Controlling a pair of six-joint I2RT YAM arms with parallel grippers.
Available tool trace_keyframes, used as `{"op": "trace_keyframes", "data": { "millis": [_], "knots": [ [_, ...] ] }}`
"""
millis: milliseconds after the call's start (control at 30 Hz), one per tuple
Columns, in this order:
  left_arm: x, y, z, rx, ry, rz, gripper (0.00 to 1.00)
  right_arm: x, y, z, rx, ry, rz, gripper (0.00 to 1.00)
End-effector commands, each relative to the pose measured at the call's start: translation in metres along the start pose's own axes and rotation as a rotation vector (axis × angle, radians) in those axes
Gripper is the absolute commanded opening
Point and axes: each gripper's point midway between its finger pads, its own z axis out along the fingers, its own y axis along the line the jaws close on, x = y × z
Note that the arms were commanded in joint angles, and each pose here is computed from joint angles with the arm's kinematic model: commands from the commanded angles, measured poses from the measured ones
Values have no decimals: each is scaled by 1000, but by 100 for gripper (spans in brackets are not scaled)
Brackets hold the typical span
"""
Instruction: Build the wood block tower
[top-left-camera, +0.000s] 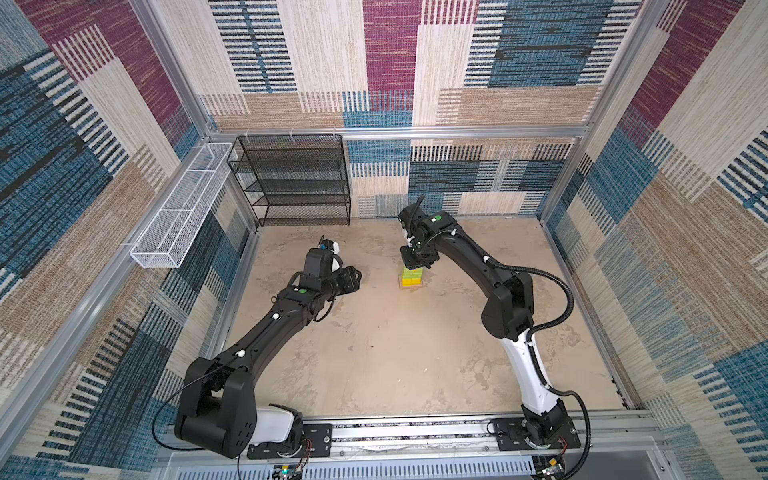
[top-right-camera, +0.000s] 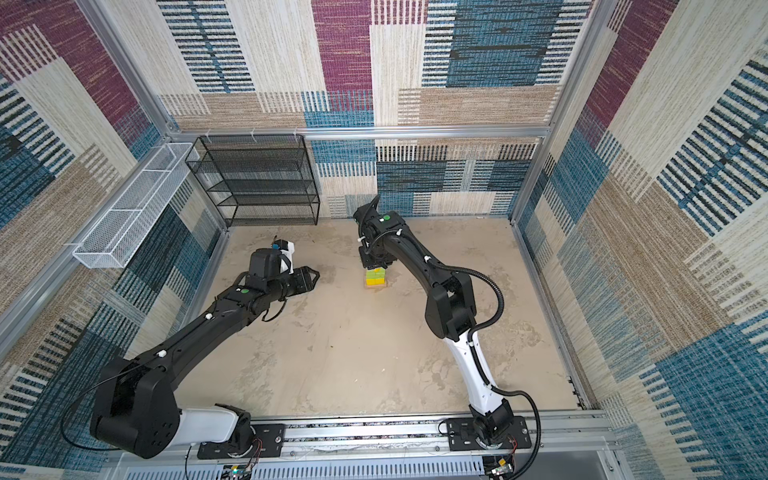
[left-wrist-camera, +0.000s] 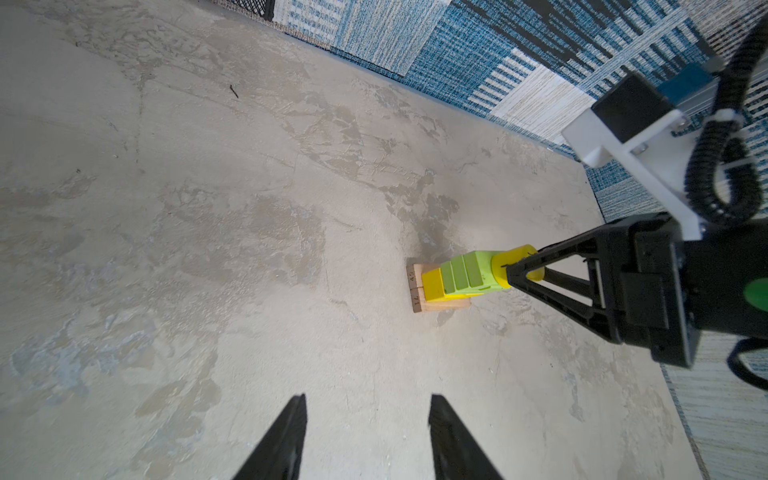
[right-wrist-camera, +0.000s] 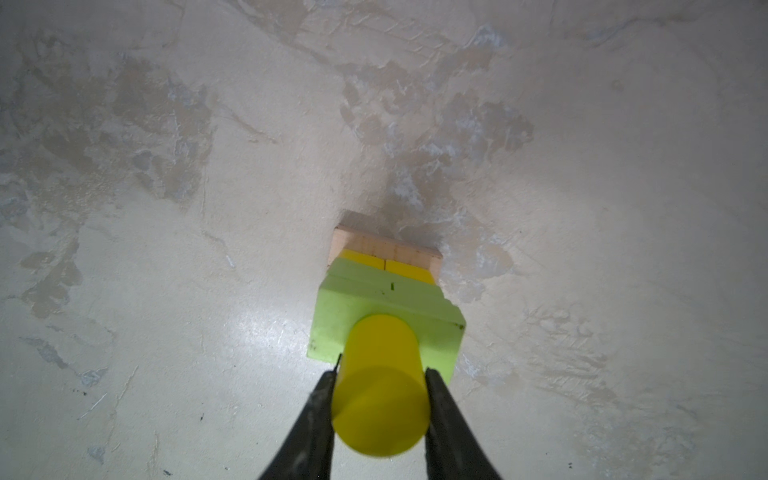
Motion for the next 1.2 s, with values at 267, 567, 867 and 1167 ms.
{"op": "trace_keyframes", "data": {
  "millis": [267, 567, 867, 1167],
  "knots": [
    [2, 0, -1, 4, 12, 13, 52, -6, 0, -3, 6, -25, 9, 30],
    [2, 1, -1, 2, 14, 13, 52, -7, 2, -2, 1, -26, 8, 29],
    [3, 1, -1, 0, 14, 10, 52, -7, 2, -1, -2, -23, 8, 31],
    [3, 2, -1, 1, 15, 10, 52, -7, 1, -2, 1, -22, 9, 39]
  ]
}}
